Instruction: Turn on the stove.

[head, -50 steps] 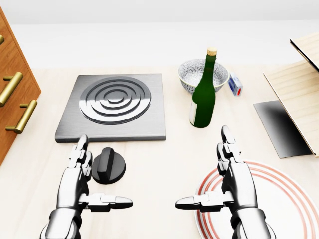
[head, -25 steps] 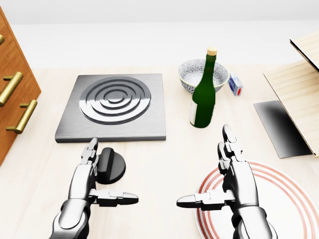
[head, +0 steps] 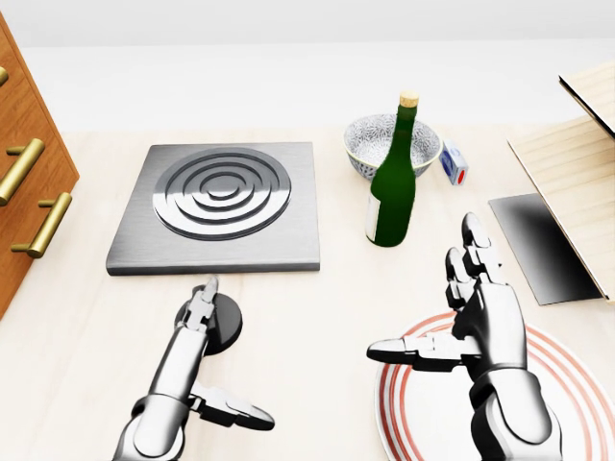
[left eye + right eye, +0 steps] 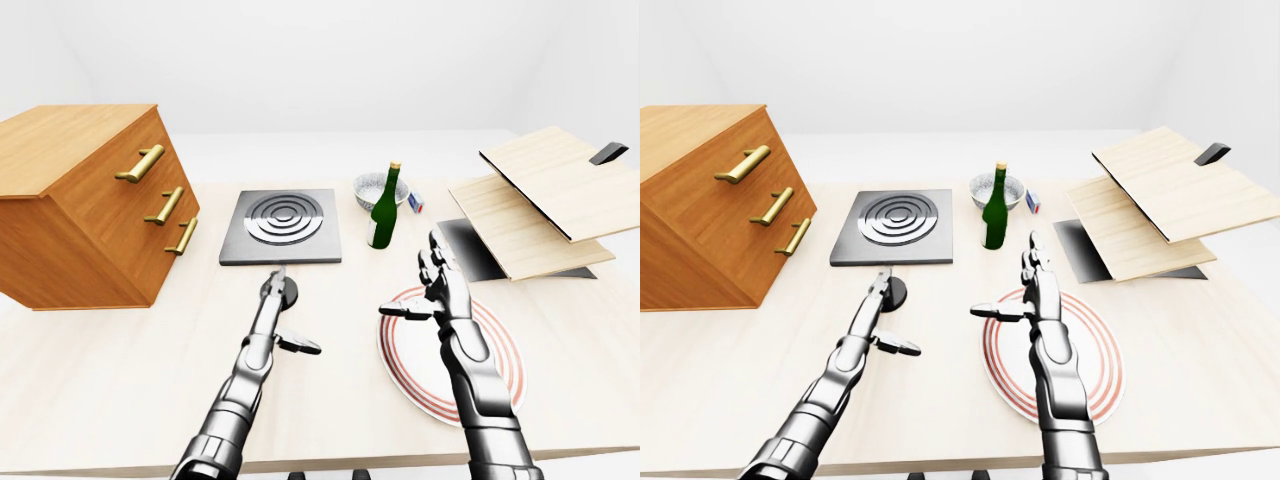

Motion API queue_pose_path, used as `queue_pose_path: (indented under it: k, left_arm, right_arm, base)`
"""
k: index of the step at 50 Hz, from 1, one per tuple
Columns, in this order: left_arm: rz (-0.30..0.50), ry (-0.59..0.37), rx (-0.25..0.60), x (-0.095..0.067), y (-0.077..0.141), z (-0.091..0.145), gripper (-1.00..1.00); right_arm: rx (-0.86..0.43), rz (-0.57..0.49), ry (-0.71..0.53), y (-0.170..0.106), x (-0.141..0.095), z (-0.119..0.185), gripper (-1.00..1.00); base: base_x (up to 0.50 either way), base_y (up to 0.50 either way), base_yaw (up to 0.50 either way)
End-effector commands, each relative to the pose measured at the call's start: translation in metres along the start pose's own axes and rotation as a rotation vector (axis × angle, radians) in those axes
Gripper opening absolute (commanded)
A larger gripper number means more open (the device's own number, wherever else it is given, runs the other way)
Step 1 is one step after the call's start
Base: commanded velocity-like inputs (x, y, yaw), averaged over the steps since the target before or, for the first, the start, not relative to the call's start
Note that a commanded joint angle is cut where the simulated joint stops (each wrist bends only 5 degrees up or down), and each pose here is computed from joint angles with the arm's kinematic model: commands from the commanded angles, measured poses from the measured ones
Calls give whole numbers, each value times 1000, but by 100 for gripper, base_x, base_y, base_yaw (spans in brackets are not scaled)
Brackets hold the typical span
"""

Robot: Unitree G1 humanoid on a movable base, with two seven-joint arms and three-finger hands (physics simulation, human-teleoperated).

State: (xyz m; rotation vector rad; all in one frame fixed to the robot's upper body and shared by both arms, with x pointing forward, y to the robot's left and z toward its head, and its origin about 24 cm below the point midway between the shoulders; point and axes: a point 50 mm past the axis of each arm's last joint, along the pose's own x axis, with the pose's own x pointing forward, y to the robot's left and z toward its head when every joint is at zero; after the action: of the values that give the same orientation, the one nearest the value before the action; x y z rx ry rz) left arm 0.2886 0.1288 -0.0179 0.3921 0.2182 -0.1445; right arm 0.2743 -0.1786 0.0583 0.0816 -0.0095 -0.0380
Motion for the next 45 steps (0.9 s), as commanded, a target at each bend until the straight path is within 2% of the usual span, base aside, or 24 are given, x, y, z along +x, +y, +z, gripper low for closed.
queue_pose_path:
  k: [1, 3, 4, 6, 14, 17, 20, 21, 22, 24, 25, 27, 32, 36, 39, 41, 43, 44, 45]
  left_arm:
    - [-342, 366, -202, -104, -144, -71, 100]
    - [-394, 448, -183, -117, -151, -87, 100]
    - [-400, 477, -154, -122, -153, -94, 100]
    - [-406, 509, -166, -131, -152, -101, 100]
    - [-418, 406, -173, -139, -155, -84, 100]
    - [-430, 286, -177, -129, -156, -59, 100]
    - [-403, 161, -184, -109, -150, -32, 100]
    - [-382, 107, -191, -97, -145, -19, 100]
    - [-334, 49, -211, -76, -135, -2, 100]
    - [-331, -15, -231, -60, -129, 16, 100]
    - [-297, -51, -239, -51, -124, 28, 100]
    - [-306, -89, -229, -56, -127, 38, 100]
    - [-386, -71, -228, -79, -150, 33, 100]
    - [-451, -80, -238, -100, -159, 38, 100]
    - [-469, -100, -223, -110, -163, 44, 100]
    - [-450, -155, -190, -100, -160, 62, 100]
    - [-397, -178, -172, -81, -146, 74, 100]
    - [-316, -264, -198, -57, -120, 100, 100]
    - [-268, -307, -238, -43, -104, 116, 100]
  right_arm:
    - [18, -12, -6, -4, 5, 3, 100]
    - [17, -9, -3, -3, 6, 2, 100]
    - [15, -7, 2, -3, 6, 1, 100]
    - [11, -6, 11, -1, 6, -1, 100]
    - [6, -2, 24, 2, 5, -5, 100]
    - [9, -3, 24, 1, 5, -4, 100]
    - [9, -2, 19, 0, 5, -4, 100]
    - [9, -2, 19, 0, 5, -3, 100]
    - [9, -6, 12, -1, 4, -2, 100]
    - [16, -10, -2, -4, 5, 2, 100]
    - [26, -17, -16, -8, 6, 5, 100]
    - [35, -22, -17, -10, 9, 6, 100]
    - [41, -25, -15, -12, 10, 6, 100]
    - [47, -26, -19, -13, 11, 8, 100]
    - [48, -28, -10, -13, 13, 6, 100]
    - [48, -26, -11, -12, 13, 6, 100]
    - [47, -23, -12, -12, 11, 6, 100]
    - [46, -16, -12, -12, 9, 6, 100]
    - [41, -17, -8, -11, 9, 5, 100]
  base:
    - [0, 0, 0]
    - [0, 0, 0]
    - [0, 0, 0]
    - [0, 0, 0]
    - [0, 0, 0]
    - [0, 0, 0]
    - [0, 0, 0]
    - [0, 0, 0]
    - [0, 0, 0]
    - [0, 0, 0]
    - [0, 0, 0]
    - [0, 0, 0]
    - [0, 0, 0]
    - [0, 0, 0]
    - [0, 0, 0]
    - [0, 0, 0]
    - [0, 0, 0]
    - [0, 0, 0]
    - [0, 0, 0]
